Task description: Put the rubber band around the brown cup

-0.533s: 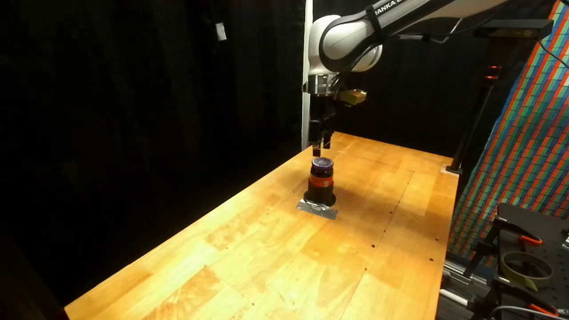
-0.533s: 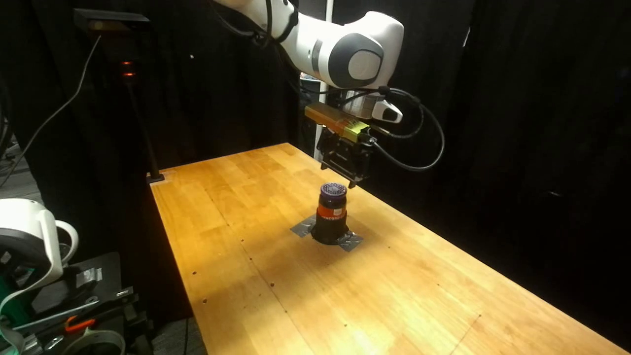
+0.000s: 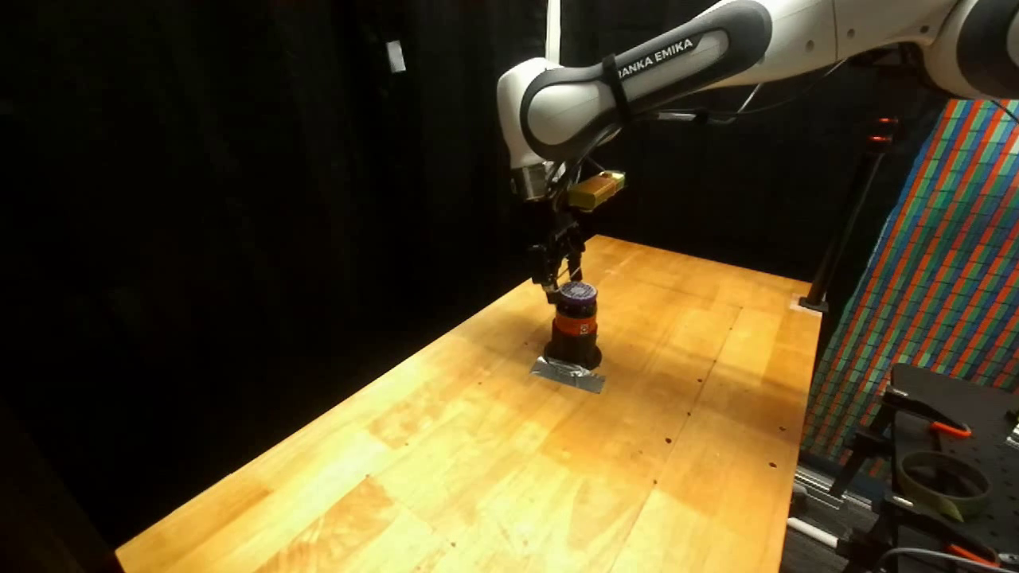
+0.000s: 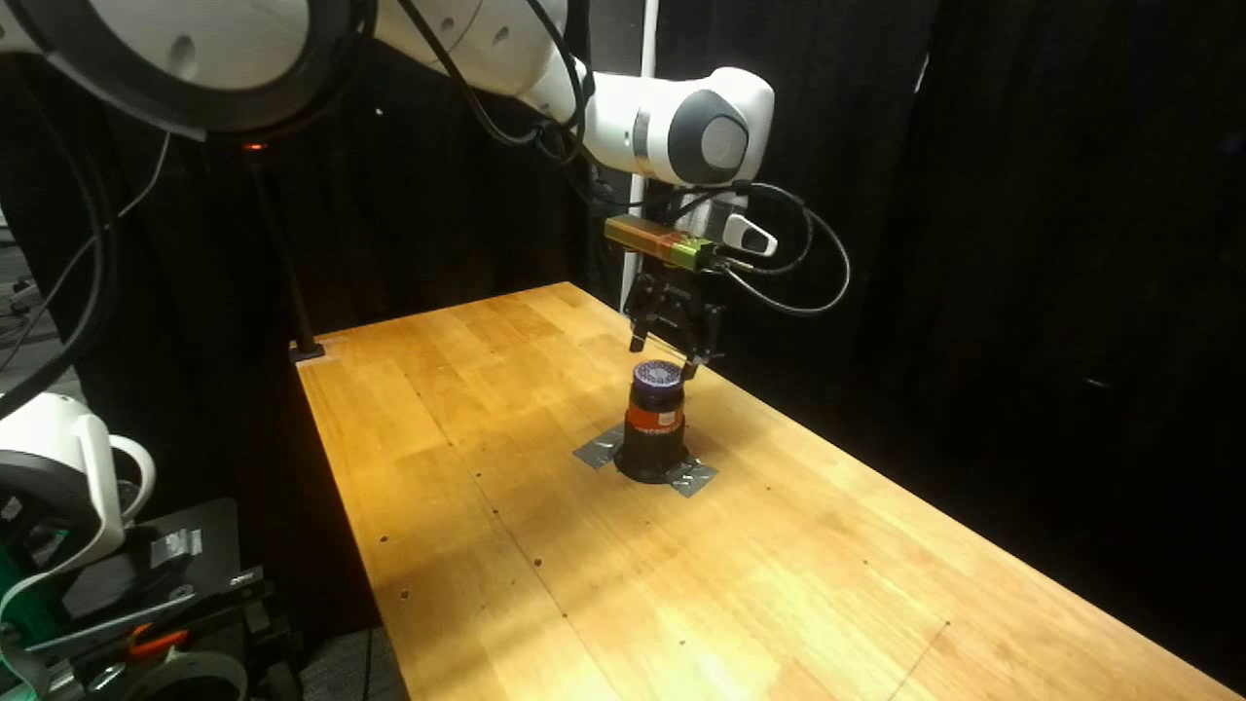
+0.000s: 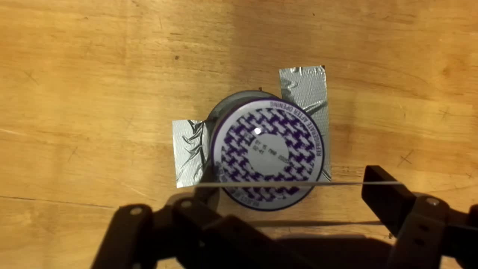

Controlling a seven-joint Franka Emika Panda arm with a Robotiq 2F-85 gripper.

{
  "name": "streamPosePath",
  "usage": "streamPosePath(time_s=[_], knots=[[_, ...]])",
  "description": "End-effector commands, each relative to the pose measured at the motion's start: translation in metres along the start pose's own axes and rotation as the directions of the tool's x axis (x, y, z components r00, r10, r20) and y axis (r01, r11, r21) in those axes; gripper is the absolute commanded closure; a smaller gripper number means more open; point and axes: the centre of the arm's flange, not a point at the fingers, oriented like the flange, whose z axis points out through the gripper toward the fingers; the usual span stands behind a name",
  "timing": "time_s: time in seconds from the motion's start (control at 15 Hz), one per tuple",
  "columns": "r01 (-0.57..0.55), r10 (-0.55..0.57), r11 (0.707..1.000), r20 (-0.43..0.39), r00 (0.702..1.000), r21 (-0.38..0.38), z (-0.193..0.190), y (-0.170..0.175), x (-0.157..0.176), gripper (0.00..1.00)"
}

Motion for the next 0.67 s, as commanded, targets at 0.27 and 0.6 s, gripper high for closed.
streamPosePath(time_s=[0.27,0.6], knots=[[-0.052,0.056,0.995,0.046,0.997,-0.087,0.002,0.006,0.041,0.00],[-0.054,0.063,0.992,0.071,0.996,-0.117,0.018,0.013,0.050,0.00]])
